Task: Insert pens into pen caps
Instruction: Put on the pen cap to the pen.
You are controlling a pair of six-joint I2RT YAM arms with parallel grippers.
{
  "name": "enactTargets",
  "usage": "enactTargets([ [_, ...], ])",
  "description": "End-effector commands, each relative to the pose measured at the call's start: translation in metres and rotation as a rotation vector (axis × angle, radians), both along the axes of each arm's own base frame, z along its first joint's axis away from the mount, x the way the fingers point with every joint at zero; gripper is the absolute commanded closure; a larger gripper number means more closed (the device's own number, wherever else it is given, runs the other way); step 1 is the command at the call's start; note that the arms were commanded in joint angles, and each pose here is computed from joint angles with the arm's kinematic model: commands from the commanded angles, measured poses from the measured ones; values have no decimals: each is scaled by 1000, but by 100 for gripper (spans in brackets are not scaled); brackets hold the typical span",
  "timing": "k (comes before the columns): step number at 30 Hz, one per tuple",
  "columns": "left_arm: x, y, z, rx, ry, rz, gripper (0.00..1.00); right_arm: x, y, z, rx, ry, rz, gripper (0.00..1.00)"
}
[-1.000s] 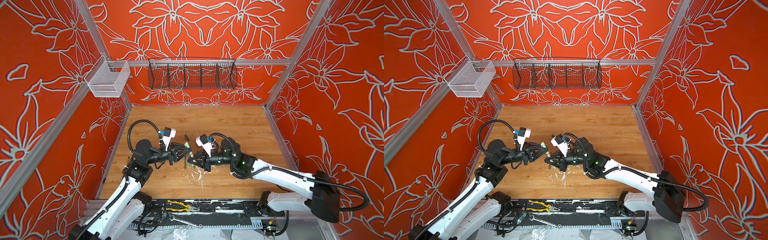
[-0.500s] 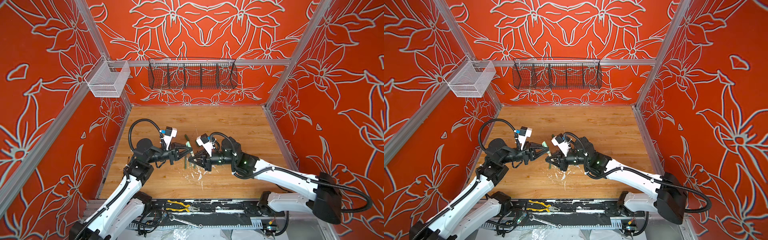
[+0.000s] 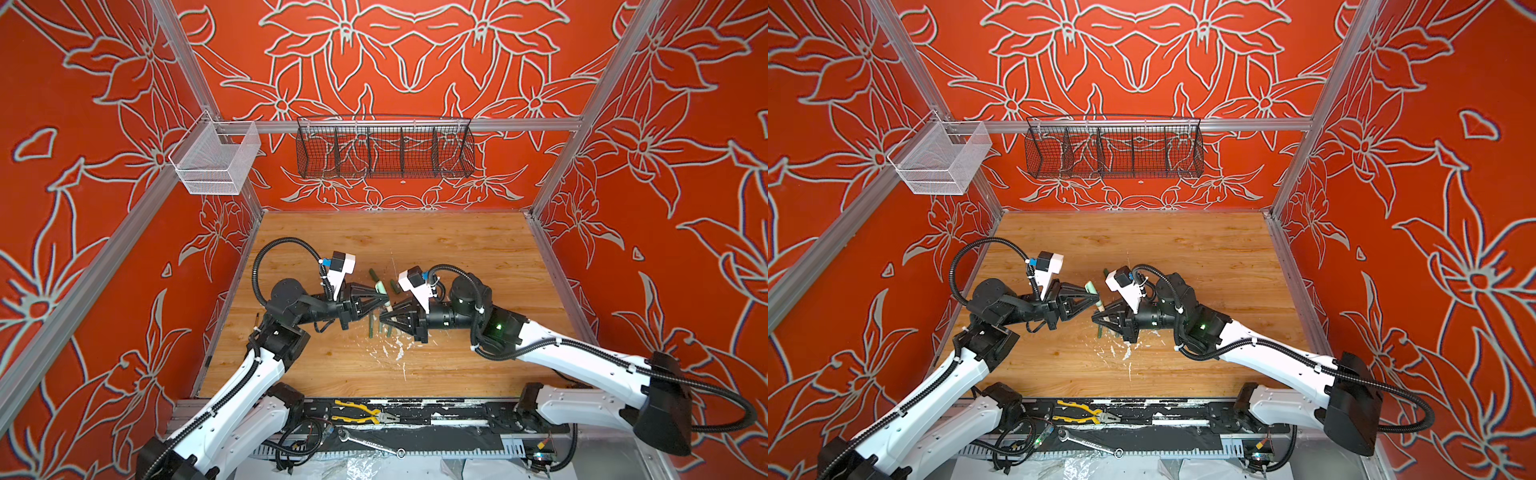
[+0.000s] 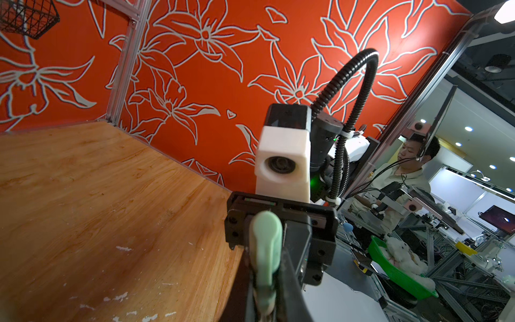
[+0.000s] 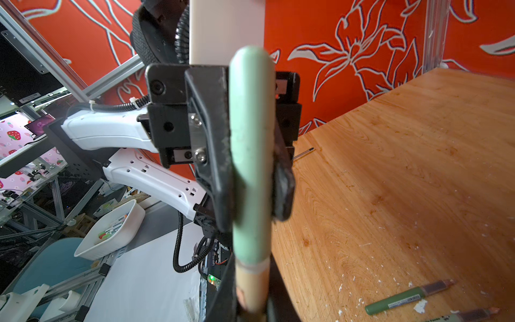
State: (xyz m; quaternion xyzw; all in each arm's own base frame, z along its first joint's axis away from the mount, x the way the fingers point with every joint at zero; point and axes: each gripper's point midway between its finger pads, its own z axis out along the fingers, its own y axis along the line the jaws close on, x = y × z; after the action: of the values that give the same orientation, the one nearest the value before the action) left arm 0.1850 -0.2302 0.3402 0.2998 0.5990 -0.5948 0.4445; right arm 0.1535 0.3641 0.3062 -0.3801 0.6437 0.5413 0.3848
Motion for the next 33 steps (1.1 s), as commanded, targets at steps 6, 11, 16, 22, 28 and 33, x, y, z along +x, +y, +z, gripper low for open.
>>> enactTargets([
  [6, -23, -12, -23, 38, 57, -150, 100, 4, -2, 106, 267, -221, -34, 100],
  [11, -22, -13, -25, 54, 66, -150, 100, 3, -4, 125, 305, -270, -40, 100],
  [16, -23, -14, -26, 59, 68, -159, 100, 1, -4, 137, 317, -318, -29, 100],
  [22, -24, -15, -27, 66, 66, -161, 100, 2, -12, 153, 359, -383, -66, 100],
  [28, -26, -18, -26, 42, 72, -186, 100, -1, -18, 173, 452, -414, -67, 100],
  [33, -30, -21, -32, 62, 72, -185, 100, 2, -25, 185, 523, -412, -77, 100],
])
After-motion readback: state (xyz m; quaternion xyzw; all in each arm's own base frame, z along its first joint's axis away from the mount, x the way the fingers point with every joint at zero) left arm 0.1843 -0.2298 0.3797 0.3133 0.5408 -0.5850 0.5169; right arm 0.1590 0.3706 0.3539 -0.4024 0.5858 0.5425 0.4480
